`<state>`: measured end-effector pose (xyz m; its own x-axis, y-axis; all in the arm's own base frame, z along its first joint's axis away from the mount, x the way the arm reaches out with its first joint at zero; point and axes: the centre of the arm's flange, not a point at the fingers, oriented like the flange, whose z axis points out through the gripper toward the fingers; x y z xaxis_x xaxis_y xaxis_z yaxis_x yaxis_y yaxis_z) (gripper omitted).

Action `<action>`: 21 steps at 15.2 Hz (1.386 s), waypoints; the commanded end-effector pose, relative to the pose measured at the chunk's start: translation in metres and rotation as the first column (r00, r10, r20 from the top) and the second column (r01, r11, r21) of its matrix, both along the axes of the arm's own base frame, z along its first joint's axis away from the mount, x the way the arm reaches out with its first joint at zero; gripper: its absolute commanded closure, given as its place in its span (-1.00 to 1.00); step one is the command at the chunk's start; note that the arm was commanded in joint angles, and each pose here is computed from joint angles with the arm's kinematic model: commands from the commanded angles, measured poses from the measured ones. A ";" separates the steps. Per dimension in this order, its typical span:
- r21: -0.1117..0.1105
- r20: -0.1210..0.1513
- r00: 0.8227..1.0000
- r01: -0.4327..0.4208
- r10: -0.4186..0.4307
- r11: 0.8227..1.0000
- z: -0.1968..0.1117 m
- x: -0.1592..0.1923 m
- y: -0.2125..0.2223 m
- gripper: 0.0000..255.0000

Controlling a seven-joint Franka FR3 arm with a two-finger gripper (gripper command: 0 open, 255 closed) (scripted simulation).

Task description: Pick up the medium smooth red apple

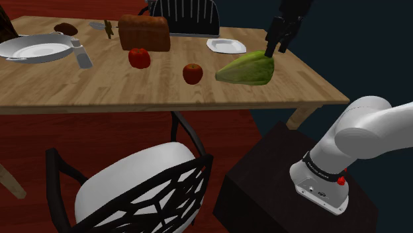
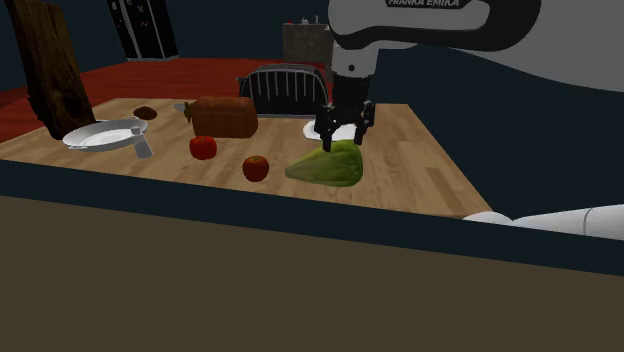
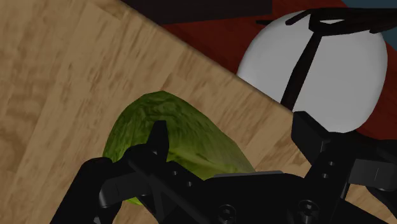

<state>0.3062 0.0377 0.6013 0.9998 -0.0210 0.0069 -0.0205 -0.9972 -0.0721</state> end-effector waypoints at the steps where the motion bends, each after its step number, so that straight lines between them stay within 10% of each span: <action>1: 0.000 0.000 1.000 0.000 0.000 1.000 0.000 0.000 0.000 -1.00; 21: -0.032 -0.053 0.989 -0.137 0.135 0.990 -0.079 0.232 0.121 -1.00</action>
<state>0.5244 0.1479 0.5276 0.9932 0.1083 -0.0419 0.1067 -0.9935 -0.0394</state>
